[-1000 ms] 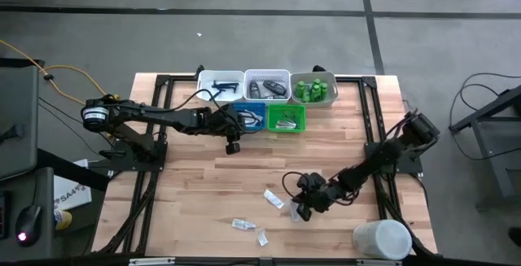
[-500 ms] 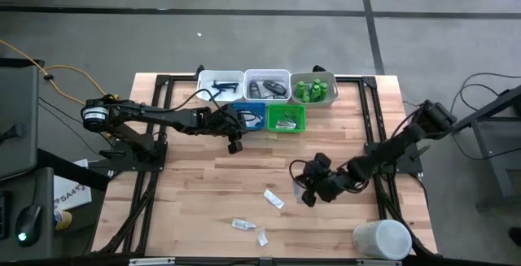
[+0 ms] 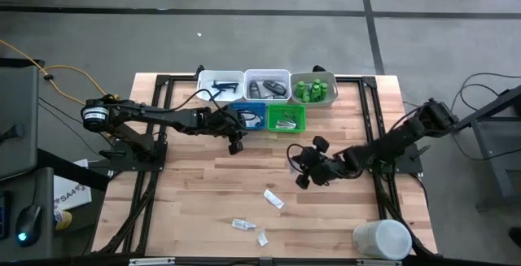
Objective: Pick & Place Travel size toiletries
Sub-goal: Put the white bandage pad into the blue basket
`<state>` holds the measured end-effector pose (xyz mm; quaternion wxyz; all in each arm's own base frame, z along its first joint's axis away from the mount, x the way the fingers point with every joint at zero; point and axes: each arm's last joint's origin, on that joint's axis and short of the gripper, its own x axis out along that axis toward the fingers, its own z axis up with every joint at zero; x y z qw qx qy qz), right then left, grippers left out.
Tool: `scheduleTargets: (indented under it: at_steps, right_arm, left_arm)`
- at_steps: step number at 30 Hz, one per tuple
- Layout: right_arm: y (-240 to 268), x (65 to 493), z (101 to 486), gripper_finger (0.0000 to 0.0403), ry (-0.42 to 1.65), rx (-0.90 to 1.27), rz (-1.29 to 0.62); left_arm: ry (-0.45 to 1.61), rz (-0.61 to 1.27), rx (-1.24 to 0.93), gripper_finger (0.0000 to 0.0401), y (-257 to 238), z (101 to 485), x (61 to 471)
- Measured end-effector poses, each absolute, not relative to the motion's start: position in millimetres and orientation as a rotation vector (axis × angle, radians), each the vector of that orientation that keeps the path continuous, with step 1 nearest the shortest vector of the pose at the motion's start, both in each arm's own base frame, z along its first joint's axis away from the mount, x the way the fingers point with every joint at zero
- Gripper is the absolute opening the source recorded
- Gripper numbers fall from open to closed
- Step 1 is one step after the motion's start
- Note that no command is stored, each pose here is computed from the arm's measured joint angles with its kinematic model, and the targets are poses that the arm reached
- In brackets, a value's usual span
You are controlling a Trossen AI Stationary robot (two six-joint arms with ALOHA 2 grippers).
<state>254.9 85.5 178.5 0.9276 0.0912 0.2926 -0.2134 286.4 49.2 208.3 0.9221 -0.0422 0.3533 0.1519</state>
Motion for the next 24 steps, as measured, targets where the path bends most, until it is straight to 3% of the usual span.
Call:
scheduleTargets:
  at_steps: [24]
  right_arm:
    - [44.0,272.8,186.3,0.0003,0.538,0.128,-0.513]
  left_arm:
    - [0.726,0.312,-0.086,0.0104,49.3,208.0,286.6]
